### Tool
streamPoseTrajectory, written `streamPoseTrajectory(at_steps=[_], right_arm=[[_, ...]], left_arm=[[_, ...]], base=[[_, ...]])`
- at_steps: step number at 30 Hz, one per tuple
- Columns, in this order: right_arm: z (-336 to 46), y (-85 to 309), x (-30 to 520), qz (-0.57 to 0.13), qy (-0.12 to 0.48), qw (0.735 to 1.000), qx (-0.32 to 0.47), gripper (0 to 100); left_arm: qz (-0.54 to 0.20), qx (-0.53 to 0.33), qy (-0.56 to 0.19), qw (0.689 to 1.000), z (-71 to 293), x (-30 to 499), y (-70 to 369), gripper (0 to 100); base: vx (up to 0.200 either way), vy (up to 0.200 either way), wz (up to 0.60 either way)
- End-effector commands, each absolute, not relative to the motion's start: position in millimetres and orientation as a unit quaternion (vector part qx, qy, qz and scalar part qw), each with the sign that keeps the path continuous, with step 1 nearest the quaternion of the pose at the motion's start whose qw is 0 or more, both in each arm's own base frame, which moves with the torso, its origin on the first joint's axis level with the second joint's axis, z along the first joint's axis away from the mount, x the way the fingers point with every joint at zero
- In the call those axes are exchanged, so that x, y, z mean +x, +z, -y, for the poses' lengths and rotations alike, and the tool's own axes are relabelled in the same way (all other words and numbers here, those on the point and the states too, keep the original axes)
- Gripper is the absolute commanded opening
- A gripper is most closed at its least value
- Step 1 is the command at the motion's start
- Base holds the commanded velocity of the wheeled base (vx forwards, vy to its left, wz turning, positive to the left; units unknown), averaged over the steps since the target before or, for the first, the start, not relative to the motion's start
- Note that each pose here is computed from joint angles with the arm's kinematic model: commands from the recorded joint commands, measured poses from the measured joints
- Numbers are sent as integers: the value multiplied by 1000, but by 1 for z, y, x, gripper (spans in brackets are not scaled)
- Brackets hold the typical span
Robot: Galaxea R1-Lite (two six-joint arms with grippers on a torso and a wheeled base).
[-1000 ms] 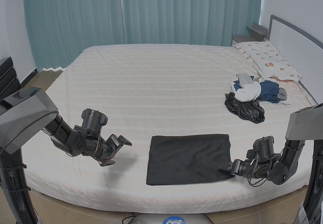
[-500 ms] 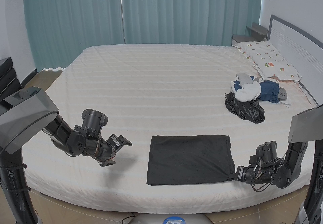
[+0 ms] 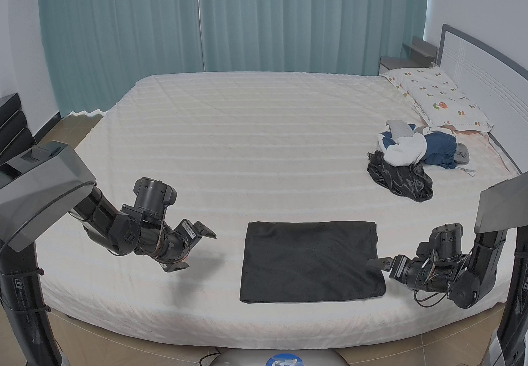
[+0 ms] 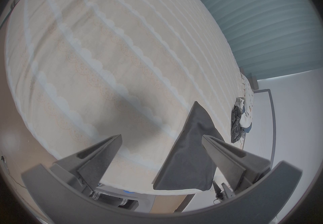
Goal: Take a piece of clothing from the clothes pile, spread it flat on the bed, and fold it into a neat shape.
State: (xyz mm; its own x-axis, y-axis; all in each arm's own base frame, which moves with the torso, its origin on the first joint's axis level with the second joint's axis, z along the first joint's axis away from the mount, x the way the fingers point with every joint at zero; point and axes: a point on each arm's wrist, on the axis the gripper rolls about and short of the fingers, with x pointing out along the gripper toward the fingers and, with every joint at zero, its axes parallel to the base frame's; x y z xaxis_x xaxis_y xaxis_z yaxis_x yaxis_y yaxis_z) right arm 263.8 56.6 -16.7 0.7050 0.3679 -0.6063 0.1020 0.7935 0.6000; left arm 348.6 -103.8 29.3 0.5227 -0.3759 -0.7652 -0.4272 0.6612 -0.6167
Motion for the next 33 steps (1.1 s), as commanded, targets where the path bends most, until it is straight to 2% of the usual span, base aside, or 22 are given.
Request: streamPoseTrajectory(at_steps=[1, 4, 8, 14, 31, 33], right_arm=[[-41, -14, 277, -338, 51, 858, 384, 100], [-31, -16, 284, -327, 45, 843, 425, 100], [-24, -23, 293, -314, 32, 838, 445, 100], [-21, -40, 296, -293, 33, 845, 446, 100], [-22, -41, 295, -295, 31, 843, 449, 100], [-22, -41, 295, -295, 31, 842, 450, 100]], left_arm=[[-488, -412, 16, 769, 104, 349, 29, 100], [-486, -415, 15, 769, 105, 351, 31, 100], [-485, -415, 14, 769, 105, 351, 32, 100], [-485, -415, 14, 769, 105, 351, 32, 100], [-485, -415, 15, 769, 104, 350, 31, 100], [-486, -414, 15, 769, 104, 350, 31, 100]], base=[[0, 0, 0], [0, 0, 0], [0, -200, 0], [0, -200, 0], [0, -200, 0], [0, 0, 0]])
